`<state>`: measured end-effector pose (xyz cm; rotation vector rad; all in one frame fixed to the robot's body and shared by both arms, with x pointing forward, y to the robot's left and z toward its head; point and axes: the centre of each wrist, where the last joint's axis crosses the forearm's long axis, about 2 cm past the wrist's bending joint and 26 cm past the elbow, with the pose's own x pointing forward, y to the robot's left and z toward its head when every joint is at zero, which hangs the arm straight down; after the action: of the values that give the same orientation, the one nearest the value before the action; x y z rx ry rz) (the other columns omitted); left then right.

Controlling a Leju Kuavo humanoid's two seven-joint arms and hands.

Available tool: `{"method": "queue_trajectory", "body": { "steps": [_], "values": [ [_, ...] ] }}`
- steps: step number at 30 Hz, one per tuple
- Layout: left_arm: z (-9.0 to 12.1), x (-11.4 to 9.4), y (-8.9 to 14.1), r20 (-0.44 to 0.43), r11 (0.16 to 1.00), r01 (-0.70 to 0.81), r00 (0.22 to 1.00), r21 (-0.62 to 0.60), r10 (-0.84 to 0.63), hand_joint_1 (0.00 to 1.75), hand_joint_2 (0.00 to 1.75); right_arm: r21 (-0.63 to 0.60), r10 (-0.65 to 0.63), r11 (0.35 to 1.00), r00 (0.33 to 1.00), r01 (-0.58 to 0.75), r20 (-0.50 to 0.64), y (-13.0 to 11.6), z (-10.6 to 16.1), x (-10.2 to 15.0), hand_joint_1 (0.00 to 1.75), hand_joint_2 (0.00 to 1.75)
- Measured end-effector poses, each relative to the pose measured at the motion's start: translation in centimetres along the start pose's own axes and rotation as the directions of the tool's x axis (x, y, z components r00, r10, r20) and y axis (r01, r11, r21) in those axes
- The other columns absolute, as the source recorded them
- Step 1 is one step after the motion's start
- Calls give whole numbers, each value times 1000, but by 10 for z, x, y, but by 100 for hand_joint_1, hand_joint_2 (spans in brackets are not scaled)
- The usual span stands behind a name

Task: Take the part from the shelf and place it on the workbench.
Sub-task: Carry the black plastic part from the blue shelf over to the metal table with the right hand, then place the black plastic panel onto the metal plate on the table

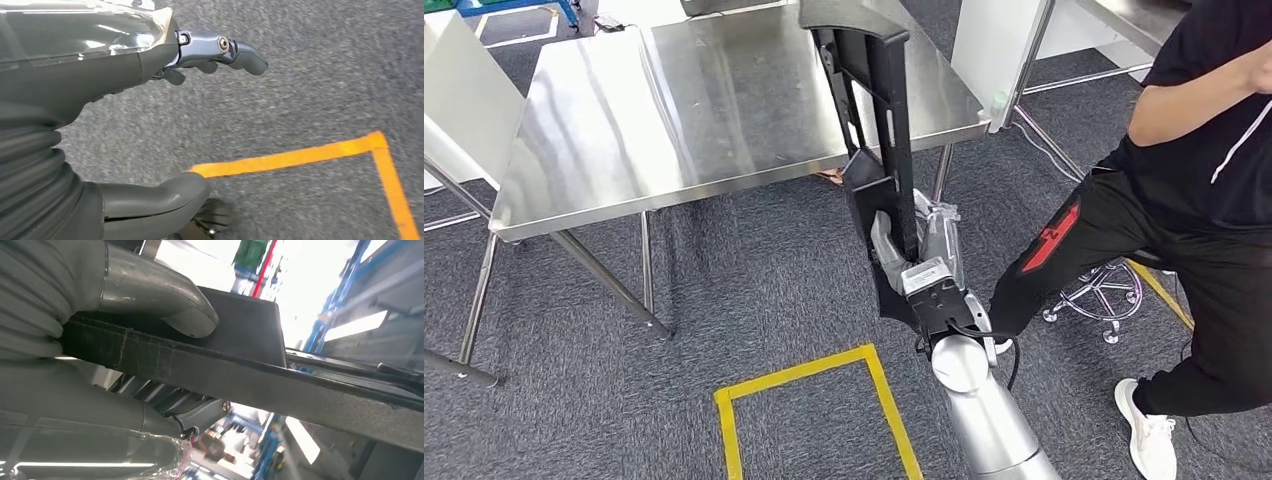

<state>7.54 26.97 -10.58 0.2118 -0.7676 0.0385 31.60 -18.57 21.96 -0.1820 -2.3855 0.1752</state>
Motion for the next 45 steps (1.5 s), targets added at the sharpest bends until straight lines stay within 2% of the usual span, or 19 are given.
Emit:
{"method": "queue_trajectory", "body": {
  "steps": [6,15,25,45],
  "values": [
    [1,-2,-1,-14,1000,-15,1000,15,15,0,175,86,-67,994,998,66,9,27,-13,1,175,175],
    [4,-3,-7,-16,1000,-12,1000,6,12,0,175,129,-82,988,997,81,-2,44,-18,-1,175,175],
    [-3,8,-9,-12,1000,13,1000,-11,-13,0,175,129,-52,990,999,51,7,50,-23,3,175,175],
    [-5,13,-13,-10,1000,24,1000,-20,-24,0,175,124,-13,992,1000,13,5,47,-22,0,175,175]
  ]
}}
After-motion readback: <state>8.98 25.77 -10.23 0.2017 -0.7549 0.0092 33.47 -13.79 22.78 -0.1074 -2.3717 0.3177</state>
